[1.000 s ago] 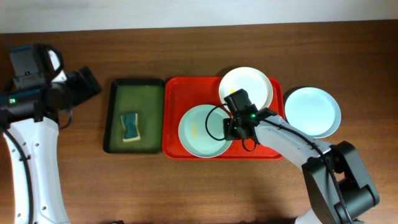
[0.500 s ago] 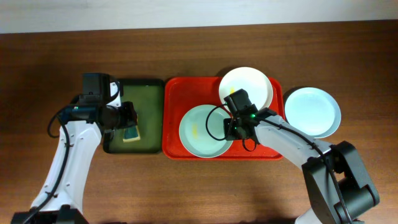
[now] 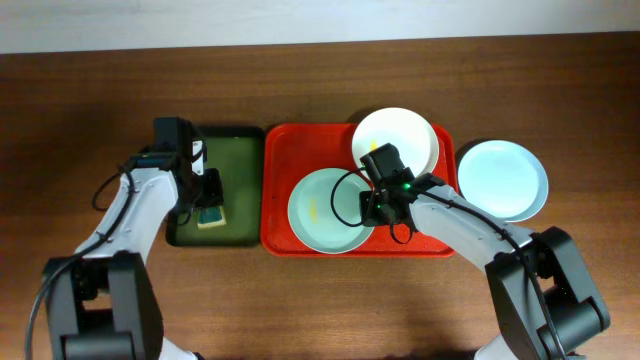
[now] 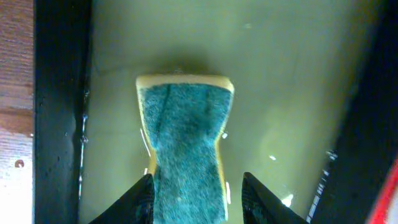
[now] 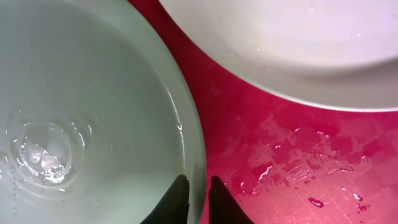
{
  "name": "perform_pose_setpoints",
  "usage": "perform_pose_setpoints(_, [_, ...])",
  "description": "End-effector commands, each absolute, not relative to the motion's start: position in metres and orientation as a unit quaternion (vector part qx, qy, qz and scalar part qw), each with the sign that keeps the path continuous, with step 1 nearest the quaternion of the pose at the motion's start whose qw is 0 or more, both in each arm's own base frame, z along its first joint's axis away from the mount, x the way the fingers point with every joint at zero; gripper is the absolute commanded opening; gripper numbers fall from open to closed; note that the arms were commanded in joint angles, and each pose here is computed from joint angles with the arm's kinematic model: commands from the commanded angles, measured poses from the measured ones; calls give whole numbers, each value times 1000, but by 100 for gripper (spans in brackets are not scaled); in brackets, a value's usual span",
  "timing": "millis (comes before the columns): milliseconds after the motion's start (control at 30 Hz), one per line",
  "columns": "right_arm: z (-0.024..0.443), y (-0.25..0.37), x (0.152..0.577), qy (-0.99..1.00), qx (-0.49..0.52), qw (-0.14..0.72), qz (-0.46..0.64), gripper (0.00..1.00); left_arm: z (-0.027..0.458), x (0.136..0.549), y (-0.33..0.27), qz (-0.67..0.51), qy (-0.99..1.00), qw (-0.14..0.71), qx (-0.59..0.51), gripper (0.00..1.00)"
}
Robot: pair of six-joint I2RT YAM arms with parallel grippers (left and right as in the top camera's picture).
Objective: Clean dirty plates on tray and stack at the side
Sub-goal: 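Reach the left gripper into the black tray and grasp the sponge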
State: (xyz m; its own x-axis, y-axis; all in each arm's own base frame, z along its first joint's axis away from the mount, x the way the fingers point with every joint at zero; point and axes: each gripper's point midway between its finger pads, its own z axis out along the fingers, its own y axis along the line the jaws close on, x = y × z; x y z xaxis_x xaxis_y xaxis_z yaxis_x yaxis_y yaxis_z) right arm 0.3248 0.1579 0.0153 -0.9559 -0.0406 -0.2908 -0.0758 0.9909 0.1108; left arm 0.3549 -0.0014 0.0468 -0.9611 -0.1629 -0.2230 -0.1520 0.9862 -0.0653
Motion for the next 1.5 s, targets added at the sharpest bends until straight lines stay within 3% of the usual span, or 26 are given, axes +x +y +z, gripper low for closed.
perform_pose_setpoints(0, [20,162,328,986,-30,152,64,14,31,352,5,-2,993,95,-75,39])
perform_pose_setpoints(67, [20,162,328,986,-30,152,64,14,27,351,8,7,993,91,-76,34])
perform_pose_setpoints(233, [20,162,328,986,-30,152,64,14,8,347,2,-8,995,63,-74,36])
perform_pose_setpoints(300, [20,162,328,986,-30,152,64,14,0,346,-2,-19,996,54,-74,26])
perform_pose_setpoints(400, [20,162,328,986,-30,152,64,14,-1,346,-2,-19,996,52,-74,0])
perform_pose_setpoints(533, [20,162,328,986,-31,152,64,15,22,356,-2,-19,995,65,-73,0])
perform_pose_setpoints(600, [20,162,327,986,-31,152,64,37,51,368,-2,-21,992,100,-73,0])
perform_pose_setpoints(667, [20,162,328,986,-30,152,64,49,86,377,-2,-23,985,157,-62,0])
perform_pose_setpoints(800, [20,164,326,986,-32,149,70,50,133,388,-2,-25,970,236,-49,0])
perform_pose_setpoints(833, [20,167,325,986,-33,145,79,49,138,391,-2,-26,967,248,-48,0])
perform_pose_setpoints(1000, [19,170,322,986,-29,138,87,12,124,394,-38,-72,968,236,51,0])
perform_pose_setpoints(1033, [19,169,321,987,-18,135,88,8,118,395,-43,-73,969,228,59,0])
perform_pose_setpoints(1467, [19,169,321,987,-12,134,88,4,87,393,-43,-67,978,188,59,0])
